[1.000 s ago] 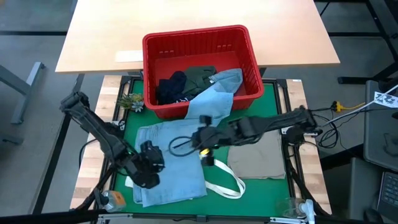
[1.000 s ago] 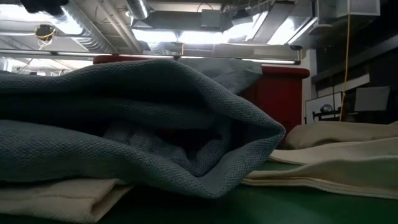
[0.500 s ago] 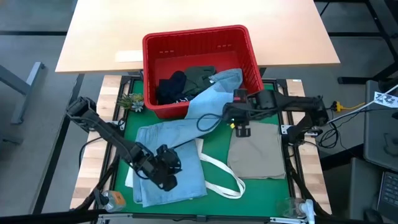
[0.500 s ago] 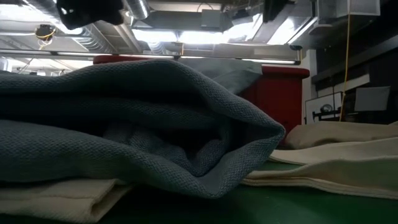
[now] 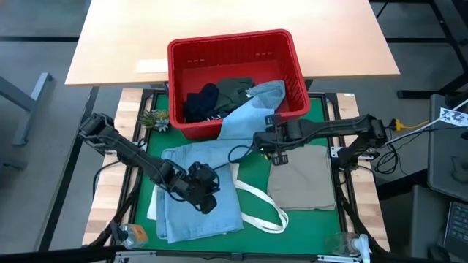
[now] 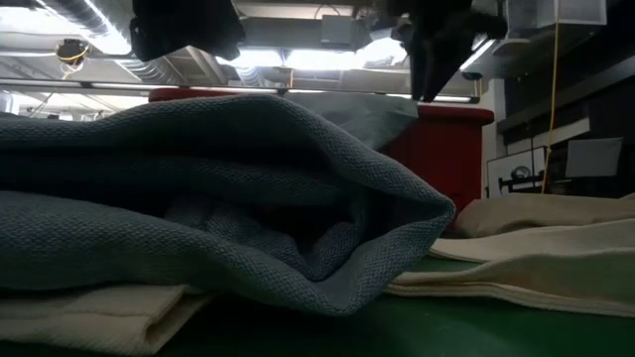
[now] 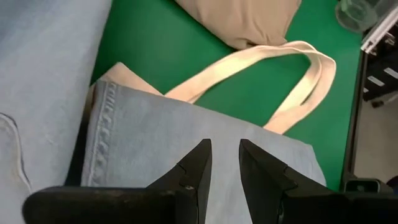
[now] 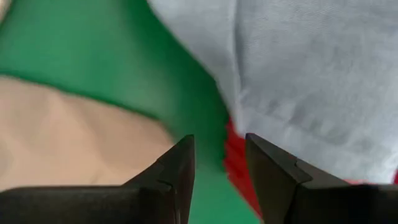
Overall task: Fold Laundry from Bin
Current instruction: Fold the light blue pants
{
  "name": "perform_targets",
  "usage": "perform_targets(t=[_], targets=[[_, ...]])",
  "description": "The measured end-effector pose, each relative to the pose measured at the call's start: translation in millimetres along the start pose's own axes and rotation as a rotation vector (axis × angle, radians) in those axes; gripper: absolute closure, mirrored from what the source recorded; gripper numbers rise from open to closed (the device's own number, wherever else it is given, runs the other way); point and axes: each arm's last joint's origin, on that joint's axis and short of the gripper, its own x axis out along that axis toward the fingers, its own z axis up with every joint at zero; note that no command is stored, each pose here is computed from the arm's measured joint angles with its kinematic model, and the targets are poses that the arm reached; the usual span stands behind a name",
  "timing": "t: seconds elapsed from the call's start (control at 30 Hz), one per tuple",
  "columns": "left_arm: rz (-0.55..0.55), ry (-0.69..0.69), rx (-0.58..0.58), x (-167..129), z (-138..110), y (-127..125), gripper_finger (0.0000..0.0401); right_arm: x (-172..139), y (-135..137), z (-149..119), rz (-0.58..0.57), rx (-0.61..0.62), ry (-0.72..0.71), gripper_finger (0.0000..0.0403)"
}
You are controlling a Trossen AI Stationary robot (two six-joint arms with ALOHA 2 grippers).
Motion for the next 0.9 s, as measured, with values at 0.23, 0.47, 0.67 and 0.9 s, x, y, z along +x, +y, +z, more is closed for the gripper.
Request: perform_targets(t=[0.23,0.47,0.67,0.9], targets=[[0.010,-0.005,-0.012,2.1,3.7,3.0,0.0323,18.8,4.8,0.7,-0.102,-0.061,0.011,0.0261],[0.010,-0.049,0.021,4.6,11.1,4.4,0.0323,28.1,9.3,-0.5,-0.096,-0.102,0.018,0.0261],[-0.022,-0.137,0.101,7.8,25.7,3.7,0.0323,32.4,11.0,0.0,-0.098,-0.127,0.010,0.0262],[-0.034,-0.226,0.171,12.0,43.8,7.4,0.0323,32.6,11.2,-0.1,-0.098,-0.128,0.011,0.0340]])
